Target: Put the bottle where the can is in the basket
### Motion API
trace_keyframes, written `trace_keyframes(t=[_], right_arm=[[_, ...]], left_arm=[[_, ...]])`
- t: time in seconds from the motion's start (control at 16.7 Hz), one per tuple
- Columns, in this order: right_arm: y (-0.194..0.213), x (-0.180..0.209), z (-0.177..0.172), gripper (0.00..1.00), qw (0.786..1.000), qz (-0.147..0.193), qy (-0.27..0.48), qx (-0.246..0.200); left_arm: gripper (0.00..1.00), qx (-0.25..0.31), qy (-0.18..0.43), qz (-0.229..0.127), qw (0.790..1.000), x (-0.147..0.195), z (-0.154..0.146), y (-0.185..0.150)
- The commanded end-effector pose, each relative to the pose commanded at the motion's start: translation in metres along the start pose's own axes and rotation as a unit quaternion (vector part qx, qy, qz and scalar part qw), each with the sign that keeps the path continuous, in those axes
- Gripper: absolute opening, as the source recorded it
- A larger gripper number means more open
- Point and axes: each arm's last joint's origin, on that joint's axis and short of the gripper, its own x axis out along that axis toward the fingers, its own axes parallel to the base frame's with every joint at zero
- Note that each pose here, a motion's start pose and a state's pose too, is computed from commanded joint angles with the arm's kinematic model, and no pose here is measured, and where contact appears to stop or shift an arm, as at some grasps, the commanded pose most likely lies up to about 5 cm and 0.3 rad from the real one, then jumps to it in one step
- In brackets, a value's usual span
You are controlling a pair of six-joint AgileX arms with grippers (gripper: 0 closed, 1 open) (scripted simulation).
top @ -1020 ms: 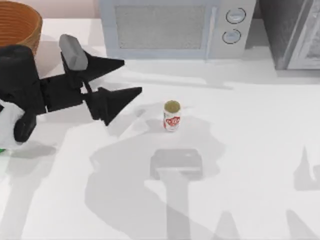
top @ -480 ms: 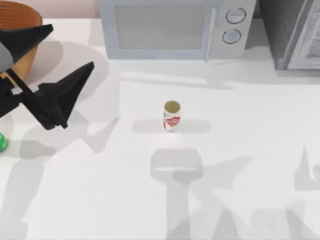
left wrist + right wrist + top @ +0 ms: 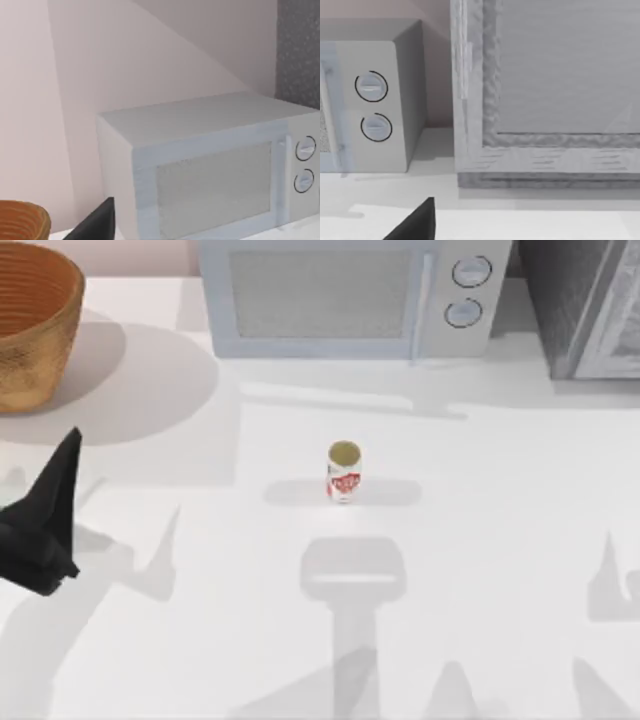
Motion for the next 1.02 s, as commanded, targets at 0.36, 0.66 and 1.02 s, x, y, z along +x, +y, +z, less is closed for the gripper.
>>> trace_keyframes(t=[0.36, 0.66, 1.02], right_arm=[[0.0, 0.0, 0.0, 1.0, 1.0, 0.0, 0.0, 0.0], [0.0, 0.0, 0.0, 1.0, 1.0, 0.0, 0.0, 0.0], [0.0, 0.0, 0.0, 1.0, 1.0, 0.0, 0.0, 0.0]], left_arm=[[1.0, -0.011, 0.053, 0.178, 0.982, -0.031, -0.048, 0.003], [1.0, -0.016, 0.065, 0.203, 0.977, -0.034, -0.058, 0.005], [1.0, -0.018, 0.081, 0.205, 0.975, -0.032, -0.063, 0.007]])
